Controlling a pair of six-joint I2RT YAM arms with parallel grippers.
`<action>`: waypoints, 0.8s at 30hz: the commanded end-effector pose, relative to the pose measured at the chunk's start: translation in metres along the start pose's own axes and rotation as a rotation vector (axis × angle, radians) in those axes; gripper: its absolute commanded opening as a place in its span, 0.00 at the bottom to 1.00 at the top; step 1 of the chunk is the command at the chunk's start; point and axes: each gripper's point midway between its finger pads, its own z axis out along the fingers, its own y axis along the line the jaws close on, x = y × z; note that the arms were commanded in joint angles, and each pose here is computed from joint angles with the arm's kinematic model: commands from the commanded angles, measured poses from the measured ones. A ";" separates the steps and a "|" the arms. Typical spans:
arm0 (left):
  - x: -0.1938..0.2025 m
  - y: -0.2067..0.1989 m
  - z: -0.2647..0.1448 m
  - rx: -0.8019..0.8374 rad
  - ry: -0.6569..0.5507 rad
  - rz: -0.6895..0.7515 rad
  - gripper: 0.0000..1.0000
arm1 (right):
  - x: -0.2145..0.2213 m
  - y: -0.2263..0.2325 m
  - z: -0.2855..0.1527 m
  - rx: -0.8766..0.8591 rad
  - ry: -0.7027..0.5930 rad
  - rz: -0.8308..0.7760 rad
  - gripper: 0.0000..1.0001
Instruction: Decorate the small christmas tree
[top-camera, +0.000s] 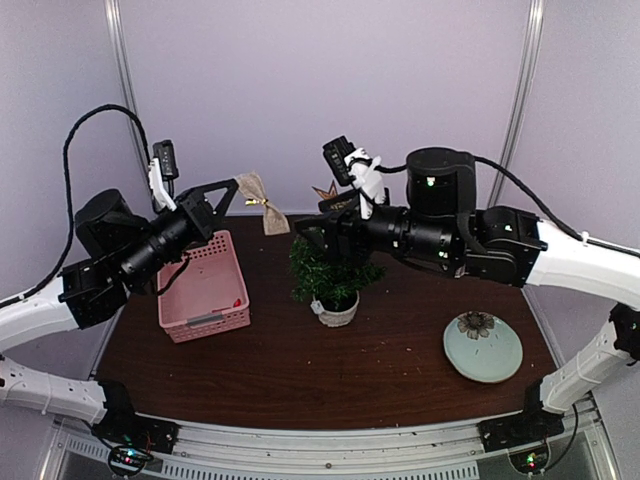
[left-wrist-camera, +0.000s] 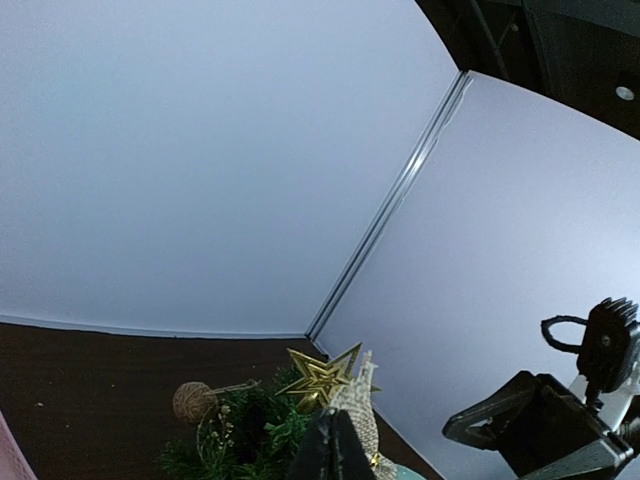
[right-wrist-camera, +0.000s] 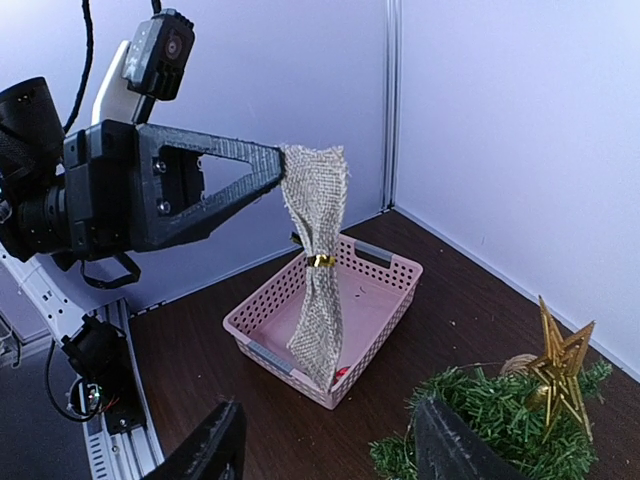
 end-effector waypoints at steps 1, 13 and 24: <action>-0.014 -0.022 -0.003 0.056 -0.083 -0.065 0.00 | -0.022 0.008 0.008 0.002 -0.061 0.002 0.59; 0.002 -0.046 -0.004 0.138 -0.038 -0.082 0.00 | -0.016 0.015 0.012 -0.023 -0.074 0.010 0.01; 0.022 -0.062 -0.004 0.186 0.159 0.109 0.59 | 0.010 0.005 -0.034 -0.031 0.021 -0.137 0.00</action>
